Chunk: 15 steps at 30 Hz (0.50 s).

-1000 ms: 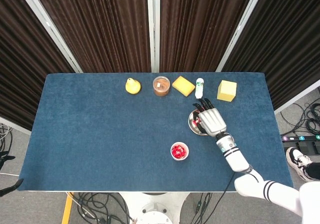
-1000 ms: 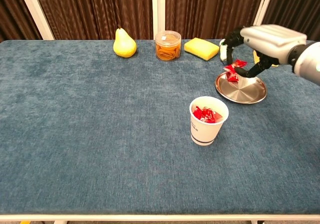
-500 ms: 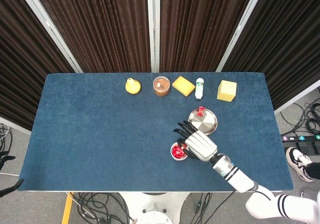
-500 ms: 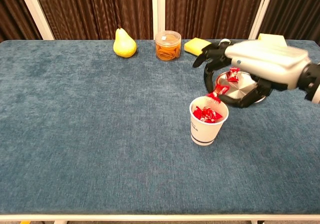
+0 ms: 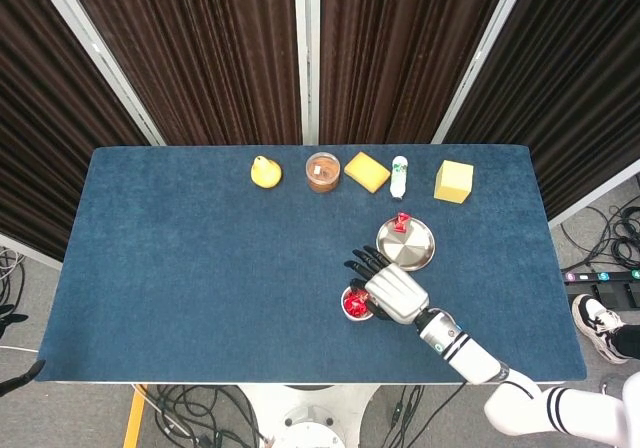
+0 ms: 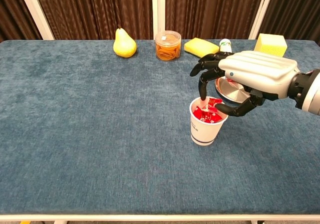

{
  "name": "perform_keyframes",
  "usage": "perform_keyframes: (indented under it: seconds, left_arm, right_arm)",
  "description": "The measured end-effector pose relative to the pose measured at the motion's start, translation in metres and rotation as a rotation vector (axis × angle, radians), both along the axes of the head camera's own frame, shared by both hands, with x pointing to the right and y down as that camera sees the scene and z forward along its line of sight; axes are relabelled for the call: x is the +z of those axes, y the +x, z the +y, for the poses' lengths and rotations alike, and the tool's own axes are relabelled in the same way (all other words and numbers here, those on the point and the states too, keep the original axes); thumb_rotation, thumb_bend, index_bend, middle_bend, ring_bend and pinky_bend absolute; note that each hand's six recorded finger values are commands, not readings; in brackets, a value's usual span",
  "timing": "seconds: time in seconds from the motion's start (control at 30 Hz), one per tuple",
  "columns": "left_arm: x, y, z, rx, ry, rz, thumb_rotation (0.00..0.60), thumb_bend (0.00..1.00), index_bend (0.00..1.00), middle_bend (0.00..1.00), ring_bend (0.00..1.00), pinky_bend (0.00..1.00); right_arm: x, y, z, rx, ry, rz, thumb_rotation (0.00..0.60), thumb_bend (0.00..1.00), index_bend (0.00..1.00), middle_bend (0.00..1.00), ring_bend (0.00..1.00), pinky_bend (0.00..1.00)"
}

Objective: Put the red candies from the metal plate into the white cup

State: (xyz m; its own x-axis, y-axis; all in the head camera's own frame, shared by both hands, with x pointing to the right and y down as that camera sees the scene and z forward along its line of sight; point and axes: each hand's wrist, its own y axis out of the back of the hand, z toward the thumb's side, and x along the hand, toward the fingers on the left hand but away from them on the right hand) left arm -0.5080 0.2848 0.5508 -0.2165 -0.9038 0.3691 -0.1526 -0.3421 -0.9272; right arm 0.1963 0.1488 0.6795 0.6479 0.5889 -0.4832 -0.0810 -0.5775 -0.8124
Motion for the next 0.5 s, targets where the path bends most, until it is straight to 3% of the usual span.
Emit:
perform_keyframes:
  seconds: [0.13, 0.3, 0.5]
  left_arm:
    - [0.000, -0.001, 0.000, -0.001, 0.001, 0.000, 0.600, 0.12, 0.37, 0.31, 0.27, 0.26]
    - [0.001, -0.002, 0.001, -0.002, 0.001, 0.001, 0.600, 0.12, 0.37, 0.31, 0.27, 0.27]
    - [0.002, 0.001, -0.001, 0.002, 0.002, 0.007, 0.600, 0.12, 0.37, 0.31, 0.27, 0.26]
  right_arm:
    - [-0.006, 0.001, -0.006, 0.022, 0.020, -0.018, 0.600, 0.37, 0.35, 0.12, 0.00, 0.00]
    - [-0.018, 0.014, -0.033, 0.120, 0.071, -0.038, 0.600, 0.37, 0.34, 0.12, 0.00, 0.00]
    - [-0.006, 0.045, -0.067, 0.243, 0.076, 0.060, 0.600, 0.36, 0.34, 0.11, 0.00, 0.00]
